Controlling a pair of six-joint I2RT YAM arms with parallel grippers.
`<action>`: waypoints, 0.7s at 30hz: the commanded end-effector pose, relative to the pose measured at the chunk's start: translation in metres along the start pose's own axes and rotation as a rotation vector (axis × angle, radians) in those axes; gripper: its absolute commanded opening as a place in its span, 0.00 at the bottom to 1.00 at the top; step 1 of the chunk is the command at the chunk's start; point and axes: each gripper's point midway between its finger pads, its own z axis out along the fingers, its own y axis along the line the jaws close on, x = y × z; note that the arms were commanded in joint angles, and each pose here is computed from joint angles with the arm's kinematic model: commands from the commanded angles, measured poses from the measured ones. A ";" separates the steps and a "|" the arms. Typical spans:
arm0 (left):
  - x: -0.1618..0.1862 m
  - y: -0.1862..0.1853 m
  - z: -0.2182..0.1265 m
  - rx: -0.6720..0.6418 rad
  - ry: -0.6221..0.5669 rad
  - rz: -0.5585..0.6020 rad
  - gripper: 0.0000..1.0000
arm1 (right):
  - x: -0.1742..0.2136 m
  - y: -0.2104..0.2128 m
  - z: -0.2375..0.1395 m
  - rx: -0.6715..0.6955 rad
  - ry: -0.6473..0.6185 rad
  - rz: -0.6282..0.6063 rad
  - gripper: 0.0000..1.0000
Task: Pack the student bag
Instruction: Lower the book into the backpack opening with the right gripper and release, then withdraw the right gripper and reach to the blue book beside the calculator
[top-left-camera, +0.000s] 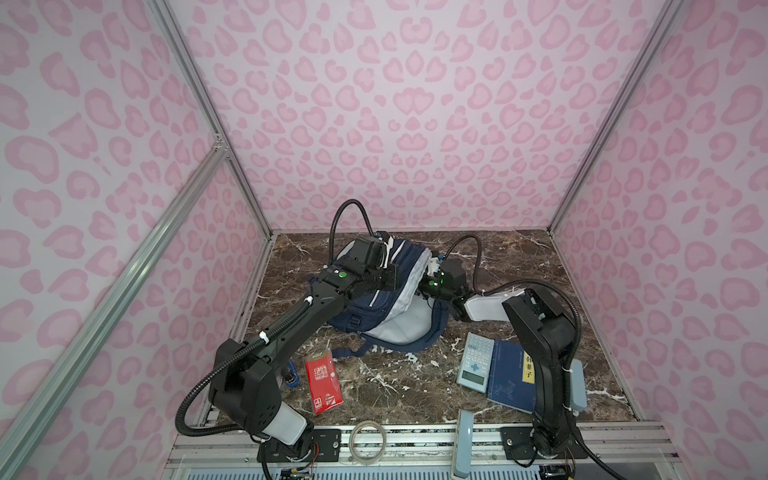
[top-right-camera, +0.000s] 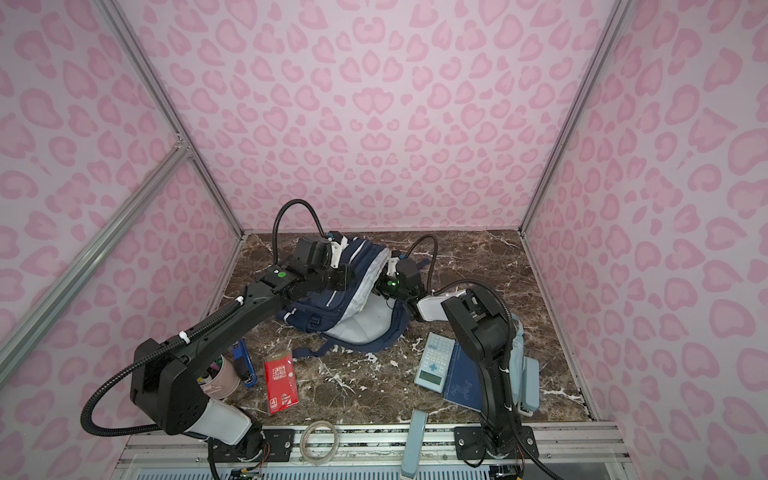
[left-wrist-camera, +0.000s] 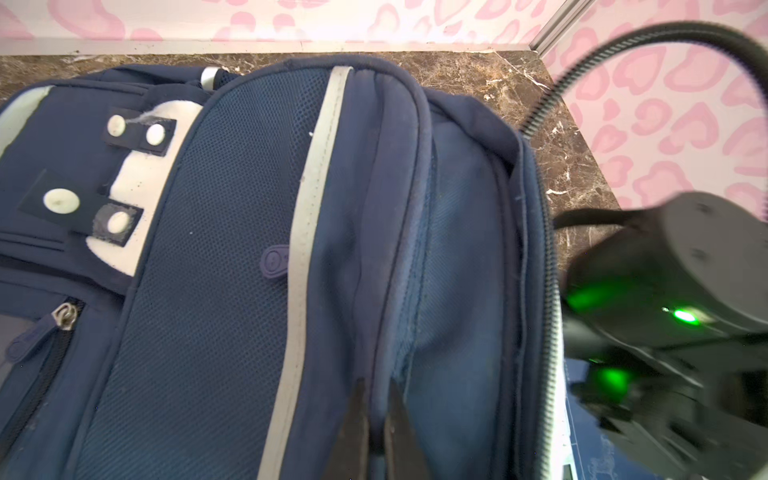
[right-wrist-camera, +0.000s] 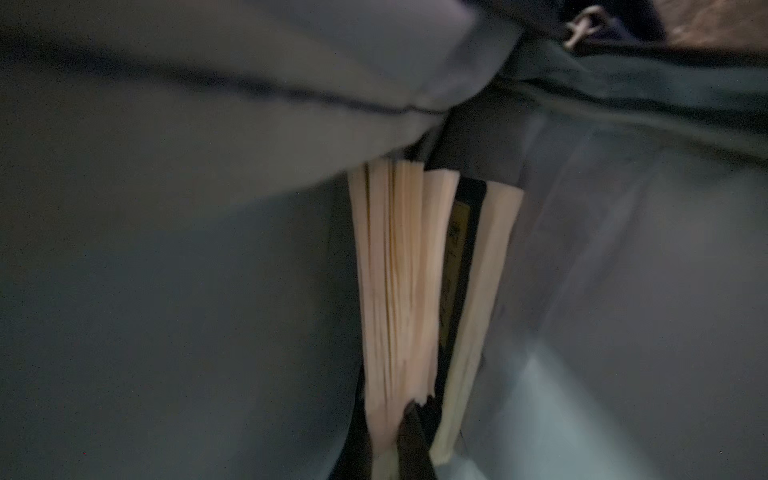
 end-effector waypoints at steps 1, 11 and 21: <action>-0.024 -0.018 -0.011 0.086 -0.081 -0.002 0.03 | 0.008 -0.015 0.028 0.050 0.033 0.004 0.15; -0.007 0.001 0.010 0.054 -0.073 -0.068 0.03 | 0.029 -0.037 -0.008 0.227 0.080 -0.051 0.70; 0.040 0.017 0.052 0.019 -0.008 -0.126 0.05 | 0.061 -0.040 -0.140 0.503 0.083 -0.203 0.71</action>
